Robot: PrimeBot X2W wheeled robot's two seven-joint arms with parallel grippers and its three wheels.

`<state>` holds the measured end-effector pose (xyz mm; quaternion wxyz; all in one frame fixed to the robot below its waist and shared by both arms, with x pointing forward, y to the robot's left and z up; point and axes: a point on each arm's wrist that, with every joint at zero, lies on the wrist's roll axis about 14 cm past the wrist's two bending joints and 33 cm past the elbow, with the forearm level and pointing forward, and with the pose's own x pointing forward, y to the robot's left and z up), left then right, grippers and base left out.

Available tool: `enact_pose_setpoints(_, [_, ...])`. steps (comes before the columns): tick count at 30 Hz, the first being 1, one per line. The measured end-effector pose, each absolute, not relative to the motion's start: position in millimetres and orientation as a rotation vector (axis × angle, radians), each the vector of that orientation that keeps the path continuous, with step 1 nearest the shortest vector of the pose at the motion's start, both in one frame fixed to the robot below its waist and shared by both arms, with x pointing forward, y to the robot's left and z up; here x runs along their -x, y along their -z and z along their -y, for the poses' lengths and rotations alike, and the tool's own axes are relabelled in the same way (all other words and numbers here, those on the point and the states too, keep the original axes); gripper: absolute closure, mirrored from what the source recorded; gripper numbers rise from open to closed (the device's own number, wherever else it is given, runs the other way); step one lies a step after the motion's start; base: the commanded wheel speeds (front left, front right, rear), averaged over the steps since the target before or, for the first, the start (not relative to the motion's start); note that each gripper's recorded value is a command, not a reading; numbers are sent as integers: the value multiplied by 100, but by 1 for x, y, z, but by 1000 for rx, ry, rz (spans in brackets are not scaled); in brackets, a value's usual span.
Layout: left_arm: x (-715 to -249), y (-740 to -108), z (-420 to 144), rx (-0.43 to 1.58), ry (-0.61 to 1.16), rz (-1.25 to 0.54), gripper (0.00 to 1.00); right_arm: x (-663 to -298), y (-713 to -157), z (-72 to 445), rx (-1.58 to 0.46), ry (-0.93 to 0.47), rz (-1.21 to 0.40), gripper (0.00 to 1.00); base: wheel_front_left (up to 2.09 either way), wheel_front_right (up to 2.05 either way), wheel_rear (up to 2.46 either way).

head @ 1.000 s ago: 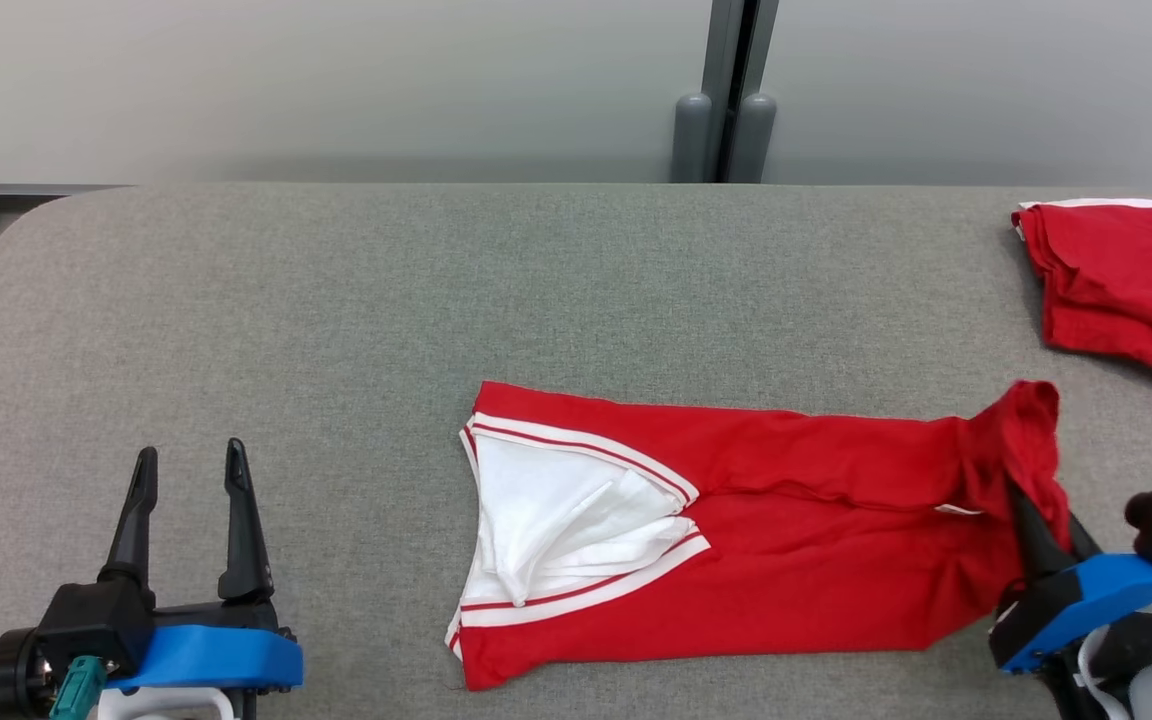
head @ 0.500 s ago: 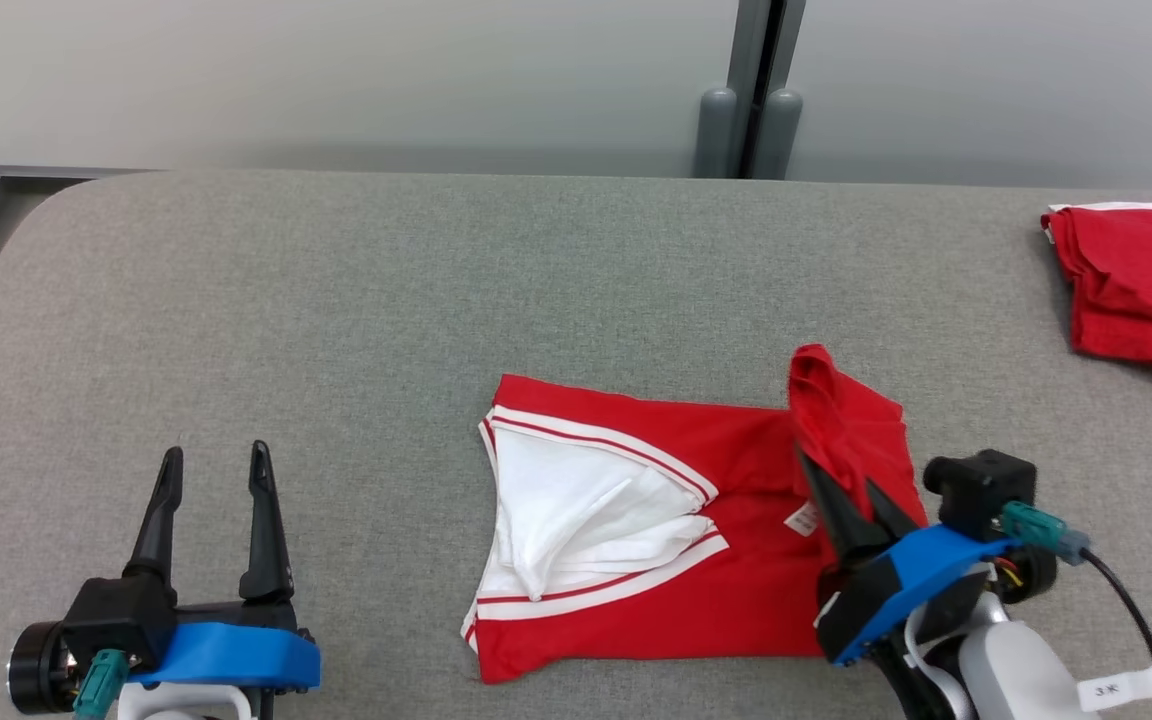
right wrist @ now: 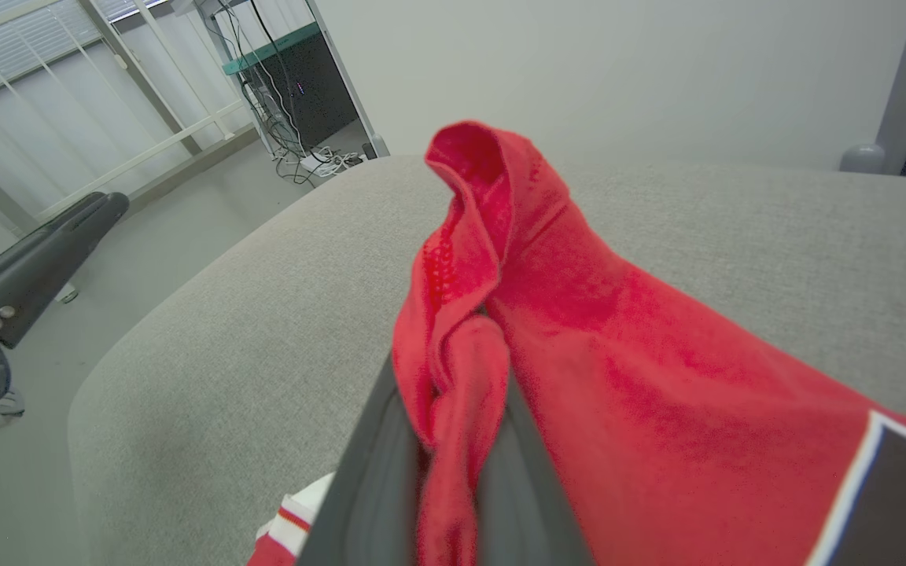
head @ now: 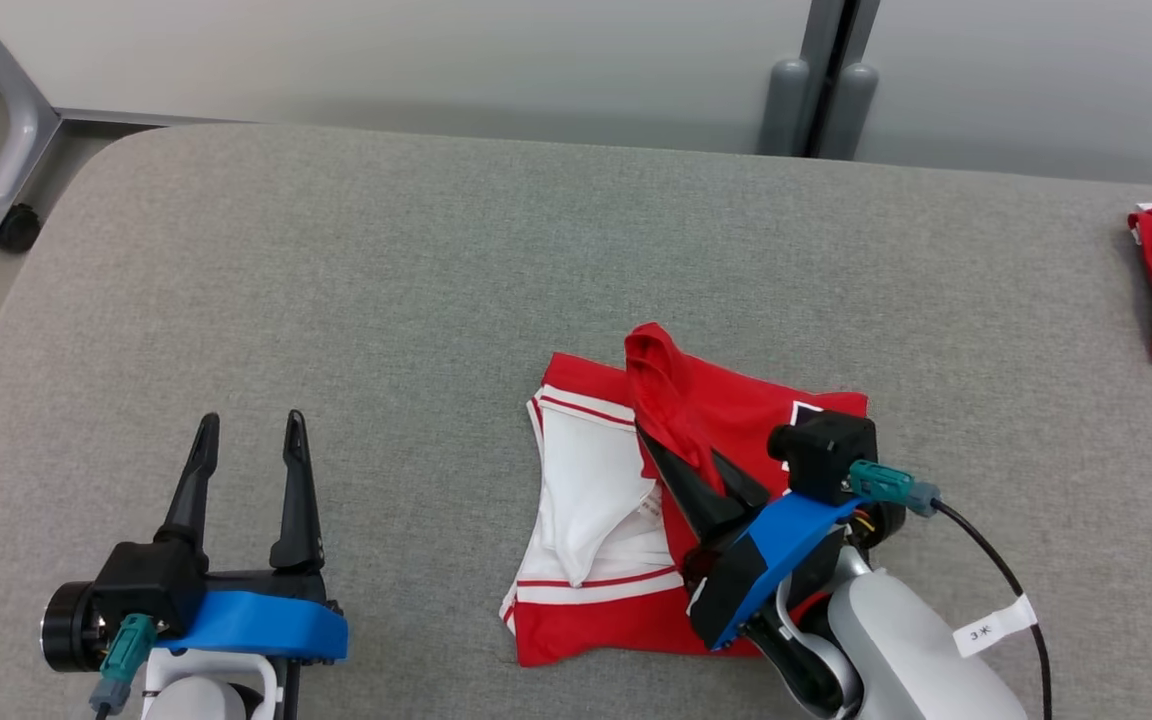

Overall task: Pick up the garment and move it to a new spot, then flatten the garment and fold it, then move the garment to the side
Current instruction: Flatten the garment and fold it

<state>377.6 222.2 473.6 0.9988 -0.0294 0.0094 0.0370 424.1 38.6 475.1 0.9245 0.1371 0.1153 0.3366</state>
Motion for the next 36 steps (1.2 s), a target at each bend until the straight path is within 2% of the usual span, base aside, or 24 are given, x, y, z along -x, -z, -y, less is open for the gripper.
enact_pose_setpoints(7, [-377,-472,-224,67,-82,-25,0,-421,-471,-66,-310,-767,-255,100,0,0,0])
enact_pose_setpoints(8, [-377,-471,-224,68,-83,-28,0,-422,-469,-67,-311,-768,-258,58,0,0,0])
enact_pose_setpoints(9, [-376,-471,-224,72,-86,-29,0,-422,-467,-67,-307,-768,-259,3,0,0,0])
enact_pose_setpoints(10, [-376,-470,-224,74,-87,-30,0,-422,-464,-67,-304,-767,-267,0,0,0,0])
enact_pose_setpoints(17, [-380,-474,-217,82,-73,-18,0,-436,-473,-45,-310,-688,-187,0,0,0,0])
enact_pose_setpoints(25, [-384,-476,-199,83,-17,-9,0,-462,-500,39,-240,-469,-21,0,0,0,0])
enact_pose_setpoints(30, [-385,-475,-187,81,21,-11,0,-455,-508,96,-211,-328,37,0,0,0,0])
enact_pose_setpoints(36, [-385,-475,-179,77,46,-11,0,-435,-512,139,-188,-210,75,0,0,0,0])
